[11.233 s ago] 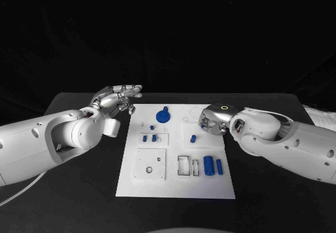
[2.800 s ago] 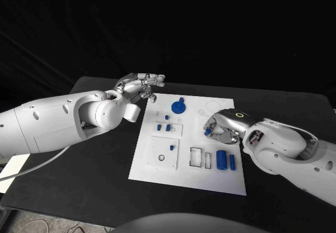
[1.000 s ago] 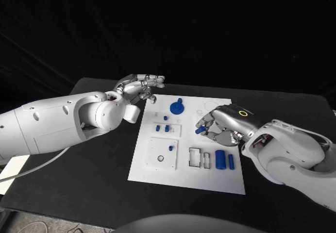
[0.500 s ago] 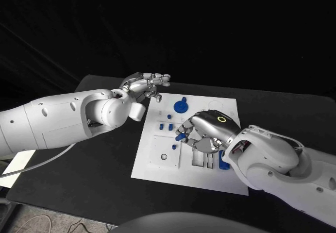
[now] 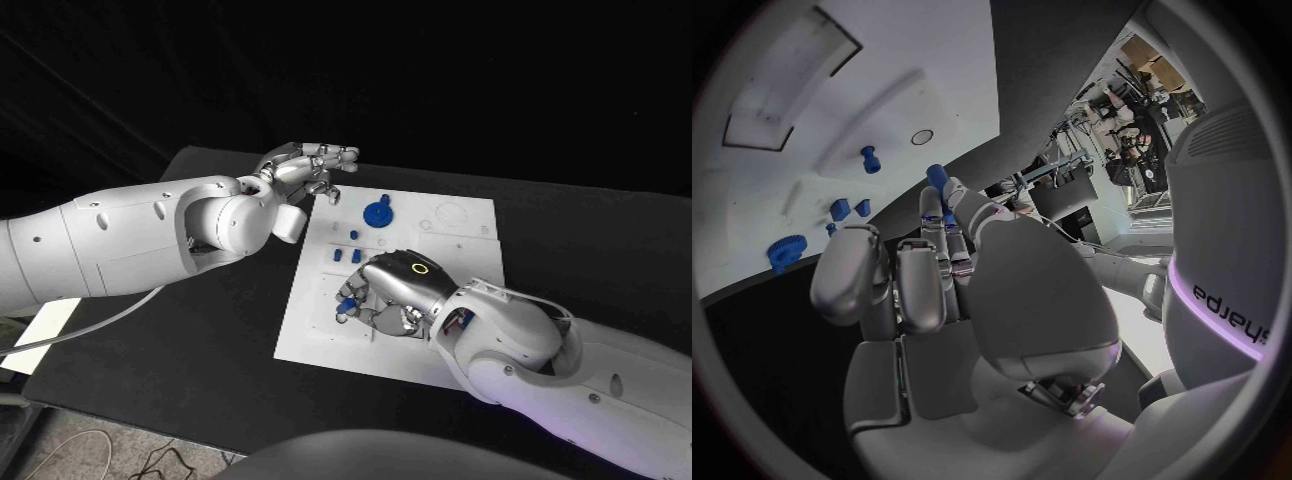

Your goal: Assemble the parts on the task board

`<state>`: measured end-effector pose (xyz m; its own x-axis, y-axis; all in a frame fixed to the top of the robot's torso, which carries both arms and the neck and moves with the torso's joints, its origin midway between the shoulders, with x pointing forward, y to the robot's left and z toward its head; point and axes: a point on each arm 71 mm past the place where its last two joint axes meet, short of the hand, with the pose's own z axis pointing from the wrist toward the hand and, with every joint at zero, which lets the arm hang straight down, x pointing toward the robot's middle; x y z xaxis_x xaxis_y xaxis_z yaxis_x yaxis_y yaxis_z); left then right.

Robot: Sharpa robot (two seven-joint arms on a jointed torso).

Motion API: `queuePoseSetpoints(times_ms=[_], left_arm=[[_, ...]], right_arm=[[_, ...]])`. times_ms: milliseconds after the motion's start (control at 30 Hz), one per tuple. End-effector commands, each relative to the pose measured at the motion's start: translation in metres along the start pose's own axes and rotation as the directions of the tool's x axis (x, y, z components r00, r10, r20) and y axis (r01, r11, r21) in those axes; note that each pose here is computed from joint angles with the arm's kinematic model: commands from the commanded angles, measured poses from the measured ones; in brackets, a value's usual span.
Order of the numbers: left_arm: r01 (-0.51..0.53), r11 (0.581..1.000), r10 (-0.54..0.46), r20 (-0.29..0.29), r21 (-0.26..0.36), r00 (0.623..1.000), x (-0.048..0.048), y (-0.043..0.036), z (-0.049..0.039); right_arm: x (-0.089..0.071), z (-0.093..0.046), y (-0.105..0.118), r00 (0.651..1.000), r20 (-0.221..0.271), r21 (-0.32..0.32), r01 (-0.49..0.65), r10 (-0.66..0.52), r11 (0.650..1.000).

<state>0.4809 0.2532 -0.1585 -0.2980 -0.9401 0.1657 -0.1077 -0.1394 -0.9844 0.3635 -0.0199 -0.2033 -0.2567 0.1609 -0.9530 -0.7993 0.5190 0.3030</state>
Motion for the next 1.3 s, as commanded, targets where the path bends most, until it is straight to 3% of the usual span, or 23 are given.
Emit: queuePoseSetpoints(times_ms=[33, 767, 1300], left_arm=[[0.001, 1.000, -0.001, -0.020, 0.010, 1.000, 0.0027, -0.0009, 0.0005], [0.002, 1.000, -0.002, -0.024, 0.011, 1.000, 0.0043, -0.0011, 0.0004], [0.002, 1.000, -0.002, -0.023, 0.011, 1.000, 0.0044, -0.0013, 0.0000]], right_arm=[[0.008, 0.003, 0.000, 0.999, -0.032, -0.017, 0.016, -0.016, 1.000], [0.021, 0.012, -0.008, 0.996, -0.074, 0.010, 0.052, -0.051, 0.999], [0.027, 0.016, -0.010, 0.988, -0.133, 0.035, 0.084, -0.079, 0.996]])
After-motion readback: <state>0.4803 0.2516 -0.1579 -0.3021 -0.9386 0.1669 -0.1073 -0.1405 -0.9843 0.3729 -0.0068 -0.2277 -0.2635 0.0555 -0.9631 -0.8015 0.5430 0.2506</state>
